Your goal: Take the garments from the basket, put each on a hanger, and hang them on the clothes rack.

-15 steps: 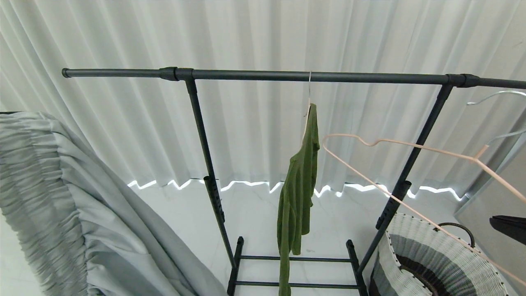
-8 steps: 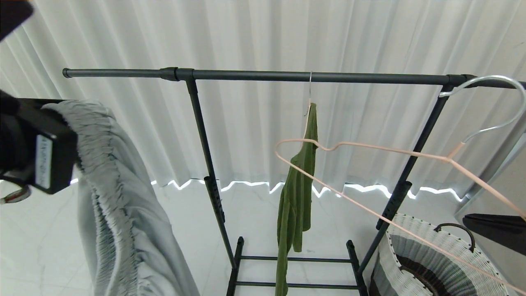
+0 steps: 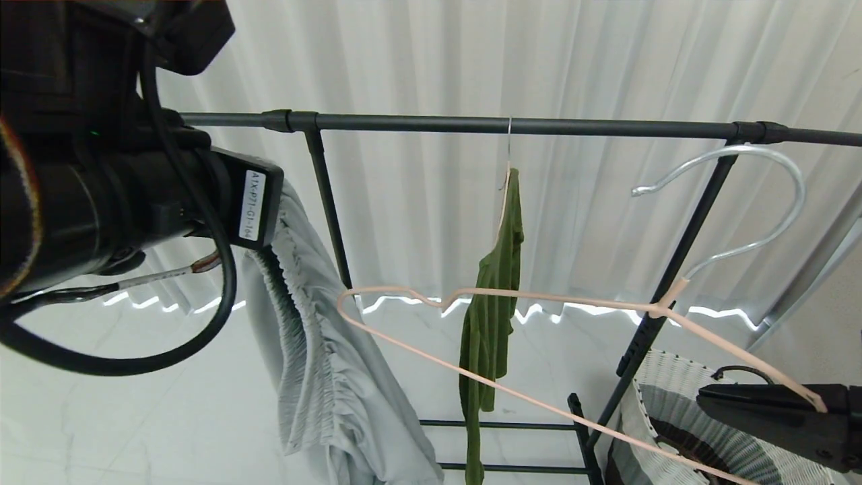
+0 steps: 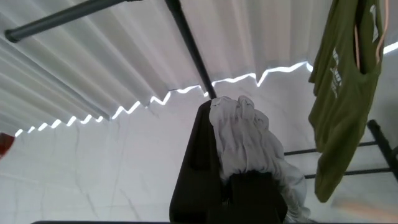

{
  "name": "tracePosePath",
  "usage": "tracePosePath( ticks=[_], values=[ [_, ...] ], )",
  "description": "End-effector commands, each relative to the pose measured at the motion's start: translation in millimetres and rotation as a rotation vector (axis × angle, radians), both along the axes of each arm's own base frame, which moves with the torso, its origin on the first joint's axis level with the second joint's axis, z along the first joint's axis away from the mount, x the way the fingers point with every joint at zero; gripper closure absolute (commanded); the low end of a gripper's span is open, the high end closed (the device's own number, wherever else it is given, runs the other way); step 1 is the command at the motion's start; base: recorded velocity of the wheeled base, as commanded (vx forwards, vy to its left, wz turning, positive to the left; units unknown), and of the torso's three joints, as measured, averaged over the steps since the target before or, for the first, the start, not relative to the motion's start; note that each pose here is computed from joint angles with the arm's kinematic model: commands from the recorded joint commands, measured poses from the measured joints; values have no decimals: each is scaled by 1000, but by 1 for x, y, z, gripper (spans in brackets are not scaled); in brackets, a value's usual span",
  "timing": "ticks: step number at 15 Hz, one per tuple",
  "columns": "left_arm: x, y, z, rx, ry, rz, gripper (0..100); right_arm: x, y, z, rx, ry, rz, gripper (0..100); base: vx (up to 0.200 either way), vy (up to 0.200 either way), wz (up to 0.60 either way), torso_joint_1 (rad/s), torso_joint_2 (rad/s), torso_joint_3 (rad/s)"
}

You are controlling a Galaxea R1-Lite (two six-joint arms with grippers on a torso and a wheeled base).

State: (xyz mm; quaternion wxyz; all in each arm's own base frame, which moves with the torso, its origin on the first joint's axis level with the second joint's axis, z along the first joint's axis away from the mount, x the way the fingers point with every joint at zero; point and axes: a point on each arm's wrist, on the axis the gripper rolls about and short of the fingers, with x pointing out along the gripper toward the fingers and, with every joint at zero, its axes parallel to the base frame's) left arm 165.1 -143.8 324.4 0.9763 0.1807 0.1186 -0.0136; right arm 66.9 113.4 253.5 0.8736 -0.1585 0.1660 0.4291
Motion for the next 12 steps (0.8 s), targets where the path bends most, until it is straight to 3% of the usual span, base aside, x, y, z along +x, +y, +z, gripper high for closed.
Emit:
tracePosePath(
  ticks=[1, 6, 12],
  values=[
    [15, -11, -7, 3, 25, 18, 100, 2, 8, 1, -11, 7, 18, 100, 0, 0, 0, 0, 0, 0],
    [31, -17, -4, -37, 10, 52, 100, 8, 21, 6, 9, 33, 8, 100, 0, 0, 0, 0, 0, 0],
    [50, -15, -6, -39, -3, 123, 100, 10, 35, 12, 39, 31, 26, 100, 0, 0, 0, 0, 0, 0]
  ],
)
